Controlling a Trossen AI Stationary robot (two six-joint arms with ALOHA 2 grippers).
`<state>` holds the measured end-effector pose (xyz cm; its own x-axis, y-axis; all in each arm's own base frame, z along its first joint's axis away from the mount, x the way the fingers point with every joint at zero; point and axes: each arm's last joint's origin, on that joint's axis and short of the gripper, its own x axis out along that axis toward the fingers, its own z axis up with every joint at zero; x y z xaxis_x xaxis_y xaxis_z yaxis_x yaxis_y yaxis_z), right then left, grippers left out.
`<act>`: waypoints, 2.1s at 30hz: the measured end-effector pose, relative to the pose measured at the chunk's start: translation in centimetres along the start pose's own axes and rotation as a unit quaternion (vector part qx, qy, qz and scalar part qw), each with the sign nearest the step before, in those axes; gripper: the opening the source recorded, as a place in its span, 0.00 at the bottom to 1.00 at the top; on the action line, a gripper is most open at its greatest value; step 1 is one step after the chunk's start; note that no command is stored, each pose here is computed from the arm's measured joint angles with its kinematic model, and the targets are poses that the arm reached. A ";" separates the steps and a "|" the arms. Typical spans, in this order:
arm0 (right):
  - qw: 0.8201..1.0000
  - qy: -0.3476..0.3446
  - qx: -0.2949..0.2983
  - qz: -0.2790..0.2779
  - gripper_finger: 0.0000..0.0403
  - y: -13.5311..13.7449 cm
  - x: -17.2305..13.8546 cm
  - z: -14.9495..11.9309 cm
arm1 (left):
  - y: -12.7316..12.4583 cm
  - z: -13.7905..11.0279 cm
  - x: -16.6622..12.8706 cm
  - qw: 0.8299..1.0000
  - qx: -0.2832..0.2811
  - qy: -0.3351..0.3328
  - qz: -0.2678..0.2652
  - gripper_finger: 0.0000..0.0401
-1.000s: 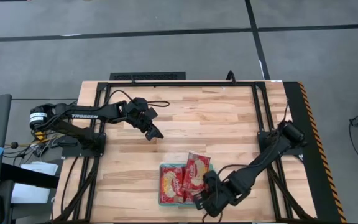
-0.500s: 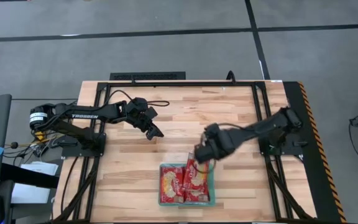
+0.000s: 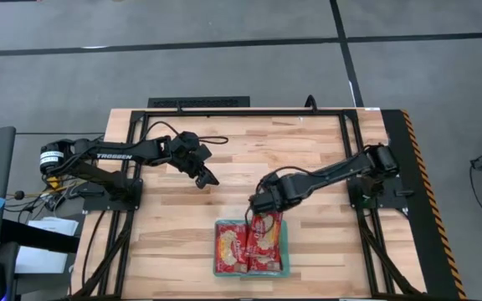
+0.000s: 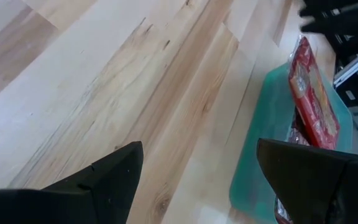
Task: Sort popcorn bags into baskets
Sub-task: Put the red popcorn bag into the green bin, then return to Home Position
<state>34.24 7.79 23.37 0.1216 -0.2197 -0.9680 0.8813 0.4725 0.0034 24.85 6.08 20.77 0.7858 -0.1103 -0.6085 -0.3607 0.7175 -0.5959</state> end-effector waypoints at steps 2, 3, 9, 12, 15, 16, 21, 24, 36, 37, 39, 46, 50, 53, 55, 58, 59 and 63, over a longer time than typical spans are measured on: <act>1.000 0.011 -0.014 0.014 0.27 0.5 0.1 -0.6 | 0.0 0.0 0.0 1.000 0.000 0.000 0.000 0.76; 0.999 0.015 -0.022 0.022 0.27 1.0 0.5 -0.9 | 0.0 0.0 0.0 1.000 0.000 0.000 0.000 0.76; 0.996 0.024 -0.048 0.073 0.27 2.9 1.3 -2.5 | 0.0 0.0 0.0 1.000 0.004 0.001 -0.001 0.76; 0.994 0.034 -0.053 0.089 0.27 3.6 1.6 -3.3 | 0.0 0.0 0.0 1.000 0.005 0.002 -0.001 0.76; 0.994 0.038 -0.042 0.095 0.27 3.8 1.5 -3.9 | 0.0 0.0 0.0 1.000 0.006 0.003 -0.002 0.76; 0.993 0.037 -0.040 0.101 0.27 3.9 1.4 -4.0 | 0.0 -0.1 0.0 1.000 0.007 0.005 -0.002 0.76; 0.991 0.032 -0.045 0.119 0.27 4.5 0.7 -5.1 | 0.0 -0.1 0.0 1.000 0.006 0.010 -0.009 0.76; 0.989 0.026 -0.067 0.130 0.27 4.9 -0.3 -5.5 | 0.0 -0.1 0.0 1.000 0.005 0.019 -0.024 0.76; 0.953 -0.081 -0.194 0.219 0.27 6.2 -8.9 -1.1 | -3.2 3.4 -4.2 0.973 0.056 0.009 -0.225 0.76; 0.944 -0.096 -0.215 0.230 0.27 6.1 -10.3 -0.3 | -3.8 4.1 -5.4 0.967 0.068 -0.002 -0.245 0.76; 0.924 -0.126 -0.275 0.234 0.27 5.4 -13.1 1.4 | -5.3 5.6 -8.3 0.954 0.106 -0.046 -0.276 0.76; 0.847 -0.188 -0.434 0.243 0.27 1.3 -20.0 5.2 | -9.3 7.0 -18.8 0.907 0.238 -0.257 -0.232 0.76; 0.792 -0.241 -0.476 0.296 0.27 -2.0 -22.5 6.6 | -9.4 6.2 -21.9 0.885 0.267 -0.330 -0.193 0.76; 0.796 -0.251 -0.463 0.298 0.27 -5.8 -23.1 7.8 | -8.6 4.9 -22.6 0.875 0.283 -0.353 -0.169 0.76; 0.788 -0.283 -0.453 0.307 0.27 -7.6 -23.2 8.0 | -7.7 4.0 -22.4 0.868 0.292 -0.367 -0.162 0.76; 0.777 -0.302 -0.438 0.337 0.27 -10.6 -21.8 7.0 | -5.8 2.2 -21.1 0.865 0.292 -0.378 -0.156 0.76; 0.774 -0.313 -0.424 0.351 0.27 -11.7 -21.2 6.6 | -5.1 1.5 -20.5 0.865 0.285 -0.381 -0.157 0.76; 0.762 -0.367 -0.353 0.400 0.27 -15.7 -16.6 4.2 | -2.1 -0.8 -17.4 0.868 0.242 -0.391 -0.188 0.76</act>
<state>20.29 0.41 40.43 0.9419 0.0854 -0.3250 -0.0442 0.9903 0.1321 11.50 5.96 32.21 0.9711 -0.0349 0.2361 0.0999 0.9578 -0.2695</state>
